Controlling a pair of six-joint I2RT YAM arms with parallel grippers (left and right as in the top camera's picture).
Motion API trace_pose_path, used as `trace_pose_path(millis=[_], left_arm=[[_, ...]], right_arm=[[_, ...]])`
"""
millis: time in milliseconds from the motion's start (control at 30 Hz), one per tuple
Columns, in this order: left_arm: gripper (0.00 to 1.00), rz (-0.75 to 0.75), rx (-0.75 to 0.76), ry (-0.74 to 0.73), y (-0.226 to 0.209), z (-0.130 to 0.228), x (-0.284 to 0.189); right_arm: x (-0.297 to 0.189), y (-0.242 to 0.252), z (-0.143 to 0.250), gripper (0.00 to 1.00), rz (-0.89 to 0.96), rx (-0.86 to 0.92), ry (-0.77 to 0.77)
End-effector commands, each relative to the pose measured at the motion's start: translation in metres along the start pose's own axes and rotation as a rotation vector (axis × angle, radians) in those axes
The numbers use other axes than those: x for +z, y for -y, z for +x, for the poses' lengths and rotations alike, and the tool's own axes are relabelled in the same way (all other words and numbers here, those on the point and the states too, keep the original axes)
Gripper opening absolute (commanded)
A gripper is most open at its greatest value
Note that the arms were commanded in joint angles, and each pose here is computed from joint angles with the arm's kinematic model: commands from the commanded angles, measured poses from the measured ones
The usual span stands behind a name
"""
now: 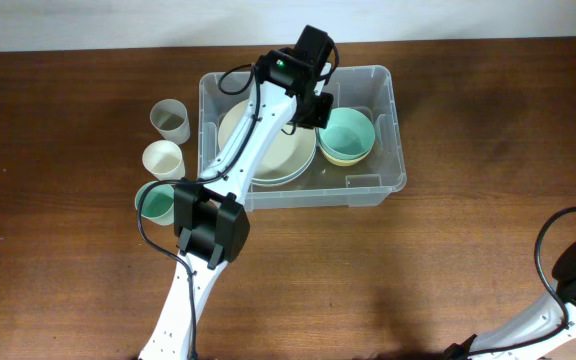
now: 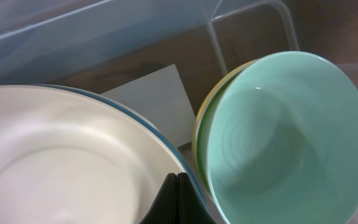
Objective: Pack container
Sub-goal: 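Lower the mint-green bowl onto the white bowl and open the left gripper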
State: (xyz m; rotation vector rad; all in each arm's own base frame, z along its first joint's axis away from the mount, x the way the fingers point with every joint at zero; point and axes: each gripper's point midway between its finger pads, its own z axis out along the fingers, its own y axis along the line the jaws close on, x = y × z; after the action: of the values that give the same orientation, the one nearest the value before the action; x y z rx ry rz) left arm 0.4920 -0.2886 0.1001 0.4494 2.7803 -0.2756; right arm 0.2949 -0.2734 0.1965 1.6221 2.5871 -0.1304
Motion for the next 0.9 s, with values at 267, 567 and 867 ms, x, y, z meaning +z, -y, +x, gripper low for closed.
trace_pose_path(millis=[267, 567, 867], left_arm=[[0.01, 0.069, 0.019, 0.003, 0.013, -0.002, 0.000], [0.01, 0.134, 0.023, -0.001, 0.024, -0.002, -0.001], [0.01, 0.155, 0.044, -0.024, 0.027, 0.004, -0.001]], right_arm=[[-0.002, 0.001, 0.001, 0.99, 0.007, -0.002, 0.006], [-0.002, 0.001, 0.001, 0.99, 0.007, -0.002, 0.006], [-0.002, 0.001, 0.001, 0.99, 0.006, -0.002, 0.006]])
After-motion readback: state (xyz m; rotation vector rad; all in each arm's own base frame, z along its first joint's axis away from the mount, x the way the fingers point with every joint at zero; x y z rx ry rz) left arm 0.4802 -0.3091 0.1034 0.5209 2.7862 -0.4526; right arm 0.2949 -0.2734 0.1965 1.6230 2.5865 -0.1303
